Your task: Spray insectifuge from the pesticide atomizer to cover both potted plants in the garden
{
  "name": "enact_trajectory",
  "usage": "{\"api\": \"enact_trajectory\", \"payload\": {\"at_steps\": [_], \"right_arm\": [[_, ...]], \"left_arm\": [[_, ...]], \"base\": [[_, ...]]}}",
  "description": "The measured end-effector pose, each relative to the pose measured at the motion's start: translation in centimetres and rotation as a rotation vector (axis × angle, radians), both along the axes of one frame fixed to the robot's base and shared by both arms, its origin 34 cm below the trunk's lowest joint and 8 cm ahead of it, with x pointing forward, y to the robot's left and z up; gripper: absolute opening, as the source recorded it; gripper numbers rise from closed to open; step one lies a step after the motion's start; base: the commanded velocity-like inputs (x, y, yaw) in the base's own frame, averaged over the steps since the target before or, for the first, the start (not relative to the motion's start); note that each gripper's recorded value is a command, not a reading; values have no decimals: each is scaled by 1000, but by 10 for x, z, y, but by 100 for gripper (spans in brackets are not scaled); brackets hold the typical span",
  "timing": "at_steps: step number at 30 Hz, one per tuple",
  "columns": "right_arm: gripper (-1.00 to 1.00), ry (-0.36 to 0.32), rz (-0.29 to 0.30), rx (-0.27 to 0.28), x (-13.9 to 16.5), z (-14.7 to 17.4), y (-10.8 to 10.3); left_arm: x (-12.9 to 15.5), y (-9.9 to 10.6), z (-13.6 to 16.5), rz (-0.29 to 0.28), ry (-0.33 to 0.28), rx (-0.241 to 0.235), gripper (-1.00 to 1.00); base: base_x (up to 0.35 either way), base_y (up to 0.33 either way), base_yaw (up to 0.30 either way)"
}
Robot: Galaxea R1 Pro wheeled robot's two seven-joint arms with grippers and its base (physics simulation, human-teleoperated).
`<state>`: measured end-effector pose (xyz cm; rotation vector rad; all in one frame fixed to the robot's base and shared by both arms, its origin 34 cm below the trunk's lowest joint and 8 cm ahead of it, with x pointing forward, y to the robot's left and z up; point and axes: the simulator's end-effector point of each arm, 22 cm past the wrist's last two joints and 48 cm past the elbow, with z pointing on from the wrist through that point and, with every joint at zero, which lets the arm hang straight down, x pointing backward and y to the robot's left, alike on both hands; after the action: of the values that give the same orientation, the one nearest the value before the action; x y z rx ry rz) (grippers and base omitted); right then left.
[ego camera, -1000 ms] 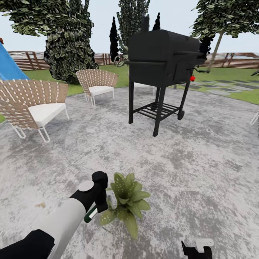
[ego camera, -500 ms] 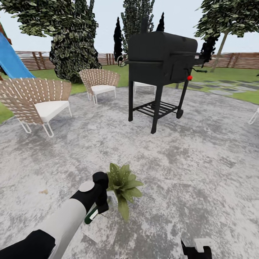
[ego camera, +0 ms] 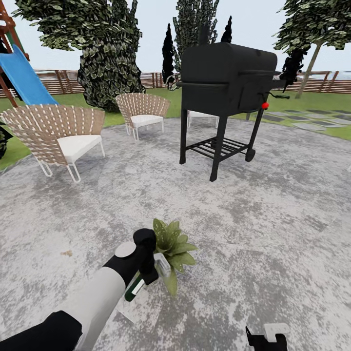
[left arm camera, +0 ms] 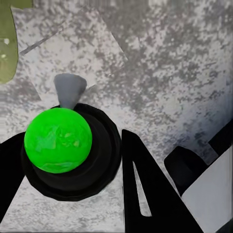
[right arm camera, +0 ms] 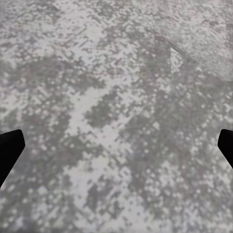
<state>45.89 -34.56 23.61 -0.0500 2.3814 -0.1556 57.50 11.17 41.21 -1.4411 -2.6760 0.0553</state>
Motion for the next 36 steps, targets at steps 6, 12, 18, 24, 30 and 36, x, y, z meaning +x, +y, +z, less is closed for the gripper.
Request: {"api": "enact_trajectory", "payload": {"at_steps": [6, 12, 18, 24, 30, 36], "right_arm": [[100, 1, 0, -1, 0, 0, 0], [100, 0, 1, -2, 0, 0, -1], [100, 0, 1, -1, 0, 0, -1], [100, 1, 1, 0, 0, 0, 0], [100, 1, 1, 0, 0, 0, 0], [100, 0, 1, 0, 0, 0, 0]], "left_arm": [[-14, 8, -12, 0, 42, 20, -100], [-25, 15, -20, -17, 74, 56, -100], [-25, 16, -21, -16, 75, 60, -100], [-25, 16, -21, -18, 72, 68, -100], [-23, 14, -19, -18, 62, 63, -100], [-21, 14, -18, -17, 59, 61, -100]], "base": [[0, 0, 0], [126, 0, 0], [275, 0, 0], [21, 0, 137], [22, -1, 164], [158, -71, 7]]}}
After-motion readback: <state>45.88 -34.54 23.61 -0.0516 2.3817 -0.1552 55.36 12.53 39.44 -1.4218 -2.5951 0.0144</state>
